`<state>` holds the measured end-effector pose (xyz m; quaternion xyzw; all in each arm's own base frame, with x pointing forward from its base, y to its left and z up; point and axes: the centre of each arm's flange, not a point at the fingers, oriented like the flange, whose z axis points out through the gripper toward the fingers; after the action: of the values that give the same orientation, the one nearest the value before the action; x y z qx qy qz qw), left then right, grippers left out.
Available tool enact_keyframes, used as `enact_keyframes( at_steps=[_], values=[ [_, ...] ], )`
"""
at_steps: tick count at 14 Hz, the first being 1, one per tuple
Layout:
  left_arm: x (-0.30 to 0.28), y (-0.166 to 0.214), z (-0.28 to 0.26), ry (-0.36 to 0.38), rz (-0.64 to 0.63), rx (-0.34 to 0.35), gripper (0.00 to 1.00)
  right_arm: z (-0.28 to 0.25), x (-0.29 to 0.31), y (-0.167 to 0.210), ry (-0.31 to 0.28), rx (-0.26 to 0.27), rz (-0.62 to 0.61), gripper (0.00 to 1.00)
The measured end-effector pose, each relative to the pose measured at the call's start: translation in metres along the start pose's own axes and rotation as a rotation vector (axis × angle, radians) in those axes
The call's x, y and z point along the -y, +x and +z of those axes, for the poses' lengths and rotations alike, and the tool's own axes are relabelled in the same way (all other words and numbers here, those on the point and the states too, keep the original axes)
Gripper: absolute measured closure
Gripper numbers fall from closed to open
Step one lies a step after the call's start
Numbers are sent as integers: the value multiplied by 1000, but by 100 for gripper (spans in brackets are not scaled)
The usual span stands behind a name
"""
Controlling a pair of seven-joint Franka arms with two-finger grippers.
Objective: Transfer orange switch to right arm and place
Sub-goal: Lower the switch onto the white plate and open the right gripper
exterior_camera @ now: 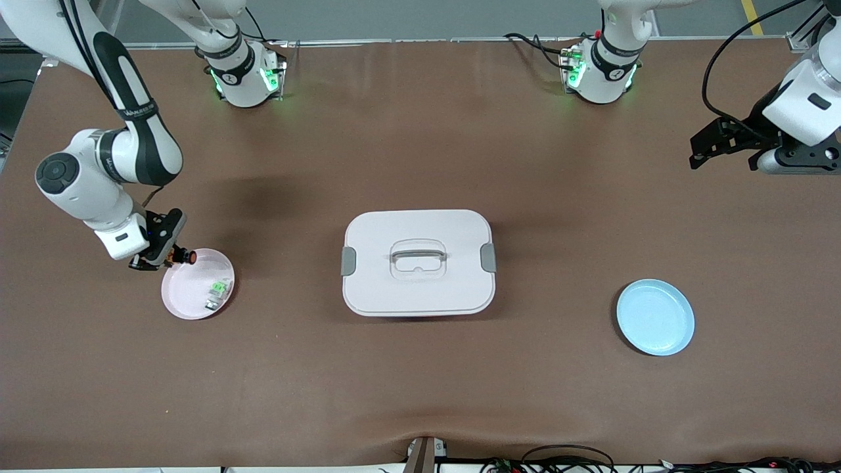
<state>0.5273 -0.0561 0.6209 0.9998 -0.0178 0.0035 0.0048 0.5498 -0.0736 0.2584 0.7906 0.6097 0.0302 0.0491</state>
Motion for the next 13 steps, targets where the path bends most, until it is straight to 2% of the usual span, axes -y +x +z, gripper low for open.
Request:
enact_keyframes(
  at_steps=[4, 13],
  values=[
    [0, 0, 0, 0, 0, 0, 0, 26, -9, -3, -14, -9, -7, 59],
    [1, -1, 1, 0, -1, 7, 0, 72, -16, 7, 24, -19, -17, 59]
  ],
)
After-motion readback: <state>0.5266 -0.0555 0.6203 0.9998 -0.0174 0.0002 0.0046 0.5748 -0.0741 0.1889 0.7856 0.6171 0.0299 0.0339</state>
